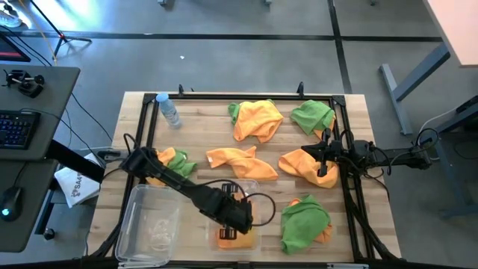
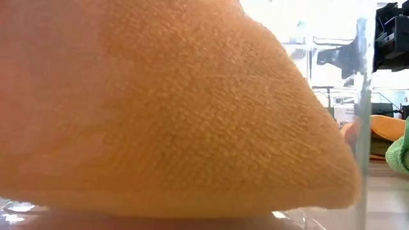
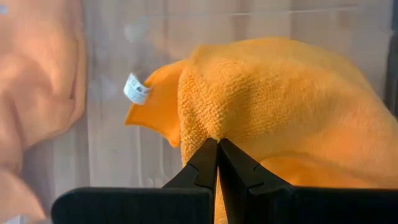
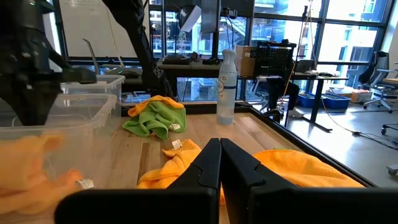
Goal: Sort microfiber towel by color & place in baskets
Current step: Put the orange towel into the right transparent bin
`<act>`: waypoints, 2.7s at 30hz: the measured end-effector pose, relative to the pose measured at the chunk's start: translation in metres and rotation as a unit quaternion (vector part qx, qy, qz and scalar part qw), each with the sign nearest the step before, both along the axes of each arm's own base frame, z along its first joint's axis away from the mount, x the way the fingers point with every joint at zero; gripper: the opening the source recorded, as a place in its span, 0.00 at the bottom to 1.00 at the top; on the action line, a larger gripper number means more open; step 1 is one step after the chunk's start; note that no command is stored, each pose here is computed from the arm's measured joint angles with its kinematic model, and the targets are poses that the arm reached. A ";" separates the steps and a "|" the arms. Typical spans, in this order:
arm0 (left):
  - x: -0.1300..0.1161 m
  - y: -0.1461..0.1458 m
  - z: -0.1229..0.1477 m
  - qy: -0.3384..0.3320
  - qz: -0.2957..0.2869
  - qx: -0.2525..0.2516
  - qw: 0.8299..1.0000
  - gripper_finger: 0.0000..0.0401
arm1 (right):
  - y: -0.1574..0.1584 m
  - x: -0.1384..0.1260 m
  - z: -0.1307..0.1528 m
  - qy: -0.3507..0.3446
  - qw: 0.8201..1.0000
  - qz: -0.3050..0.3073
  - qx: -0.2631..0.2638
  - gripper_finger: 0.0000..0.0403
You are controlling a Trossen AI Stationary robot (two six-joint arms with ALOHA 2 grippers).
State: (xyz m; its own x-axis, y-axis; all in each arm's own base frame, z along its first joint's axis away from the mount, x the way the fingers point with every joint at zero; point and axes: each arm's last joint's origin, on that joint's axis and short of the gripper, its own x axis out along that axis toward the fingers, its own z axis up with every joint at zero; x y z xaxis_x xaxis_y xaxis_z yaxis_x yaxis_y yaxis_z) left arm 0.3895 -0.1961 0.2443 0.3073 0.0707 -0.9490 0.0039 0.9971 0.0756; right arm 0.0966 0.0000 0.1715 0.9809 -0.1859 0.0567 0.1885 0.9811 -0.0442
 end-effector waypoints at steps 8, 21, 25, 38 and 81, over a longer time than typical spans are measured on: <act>0.005 0.011 -0.003 0.005 0.027 -0.014 1.000 0.05 | 0.000 0.000 0.000 0.000 1.000 0.000 0.000 0.00; 0.002 0.030 0.015 0.031 -0.018 -0.003 0.999 0.23 | 0.000 0.000 0.000 0.000 1.000 0.000 0.000 0.00; -0.008 0.032 0.041 -0.012 -0.030 0.010 0.999 0.23 | 0.000 0.000 0.000 0.000 1.000 0.000 0.000 0.00; -0.061 0.095 0.157 -0.179 -0.046 0.015 0.983 0.11 | 0.000 0.000 0.000 0.000 1.000 0.000 0.000 0.00; -0.150 0.261 0.135 -0.306 0.123 0.009 0.944 0.00 | -0.002 0.000 0.002 -0.022 0.998 -0.028 0.061 0.00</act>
